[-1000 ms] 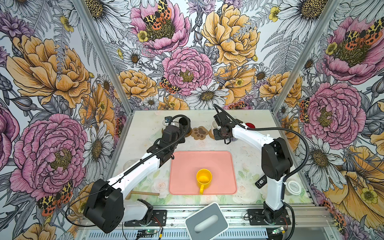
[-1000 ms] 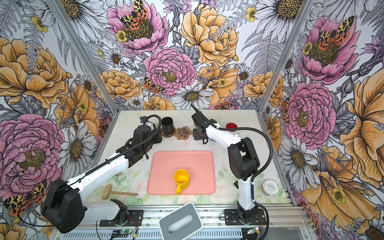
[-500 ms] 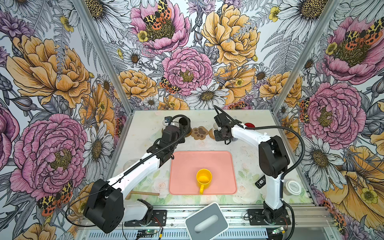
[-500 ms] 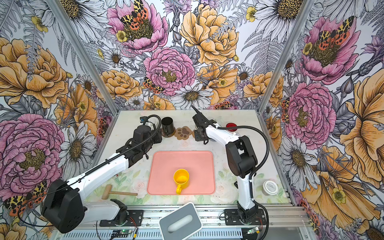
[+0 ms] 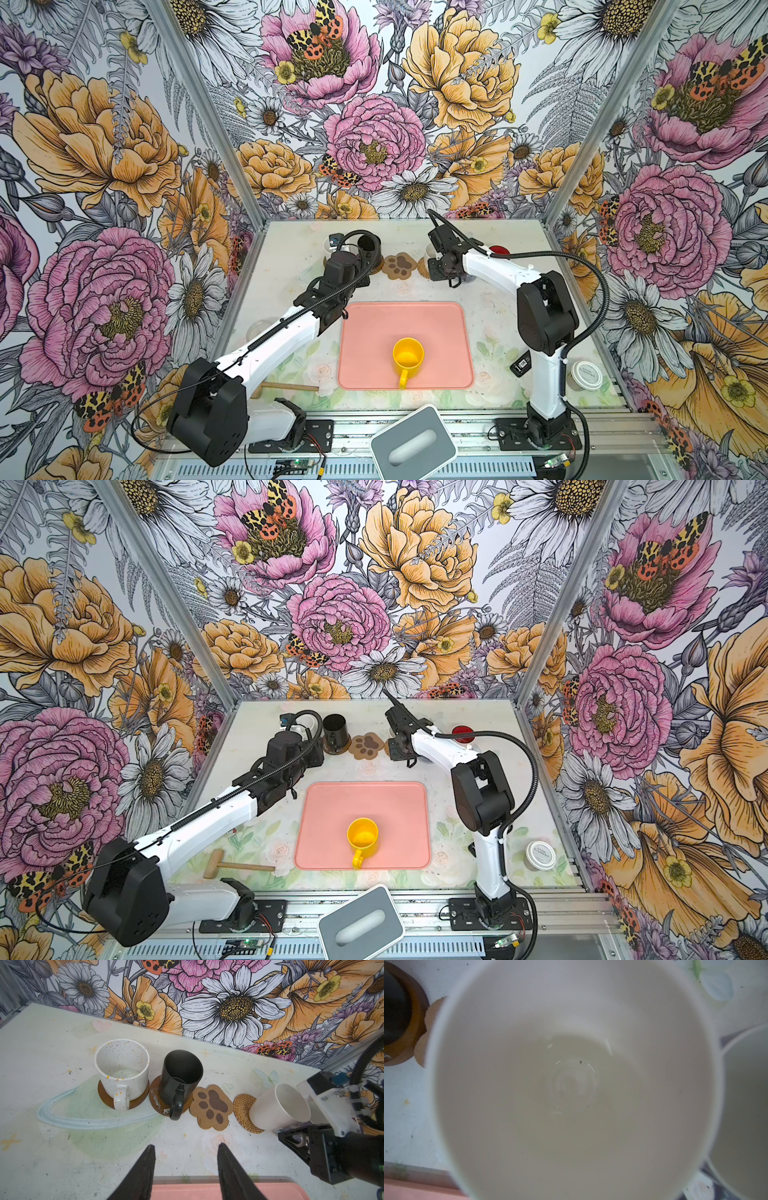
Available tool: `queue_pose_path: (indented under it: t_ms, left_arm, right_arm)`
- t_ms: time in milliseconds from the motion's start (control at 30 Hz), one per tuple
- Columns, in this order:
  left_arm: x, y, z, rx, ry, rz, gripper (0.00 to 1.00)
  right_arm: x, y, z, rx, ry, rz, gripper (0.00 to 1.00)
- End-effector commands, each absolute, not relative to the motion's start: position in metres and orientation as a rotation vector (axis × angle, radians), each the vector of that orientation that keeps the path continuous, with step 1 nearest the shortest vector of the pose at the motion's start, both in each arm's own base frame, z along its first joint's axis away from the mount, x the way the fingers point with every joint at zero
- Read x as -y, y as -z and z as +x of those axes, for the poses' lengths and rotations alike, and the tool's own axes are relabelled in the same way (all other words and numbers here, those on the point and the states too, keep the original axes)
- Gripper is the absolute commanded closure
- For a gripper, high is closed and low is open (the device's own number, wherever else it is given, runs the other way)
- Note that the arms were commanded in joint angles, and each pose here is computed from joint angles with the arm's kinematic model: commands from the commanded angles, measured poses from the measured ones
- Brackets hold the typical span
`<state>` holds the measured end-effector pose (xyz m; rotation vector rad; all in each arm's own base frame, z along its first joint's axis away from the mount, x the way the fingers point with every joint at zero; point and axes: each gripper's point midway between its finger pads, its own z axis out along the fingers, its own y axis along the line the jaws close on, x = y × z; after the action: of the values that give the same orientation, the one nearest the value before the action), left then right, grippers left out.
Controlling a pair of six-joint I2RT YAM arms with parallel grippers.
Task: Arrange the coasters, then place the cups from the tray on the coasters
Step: 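Lower the white mug onto the woven rattan coaster with right gripper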
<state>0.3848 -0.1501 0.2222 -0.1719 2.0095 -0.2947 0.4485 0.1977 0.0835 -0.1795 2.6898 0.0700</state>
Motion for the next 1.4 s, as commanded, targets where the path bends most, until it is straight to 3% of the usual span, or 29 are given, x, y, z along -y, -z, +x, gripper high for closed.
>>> queue_pose_path:
  t_ms: [0,1267,1367]
  left_arm:
    - [0.147,-0.232,0.385,-1.976,0.323,-0.185,0.5]
    - [0.141,-0.23,0.384,-1.978,0.317,-0.197,0.5]
    - [0.14,-0.231,0.384,-1.975,0.318,-0.2,0.5]
  right_arm:
    - [-0.201,-0.104,0.471,-2.604,-0.088,-0.161,1.0]
    - [-0.206,-0.083,0.47,-2.654,-0.12,-0.159,1.0]
    - [-0.206,-0.083,0.47,-2.654,-0.12,-0.156,0.94]
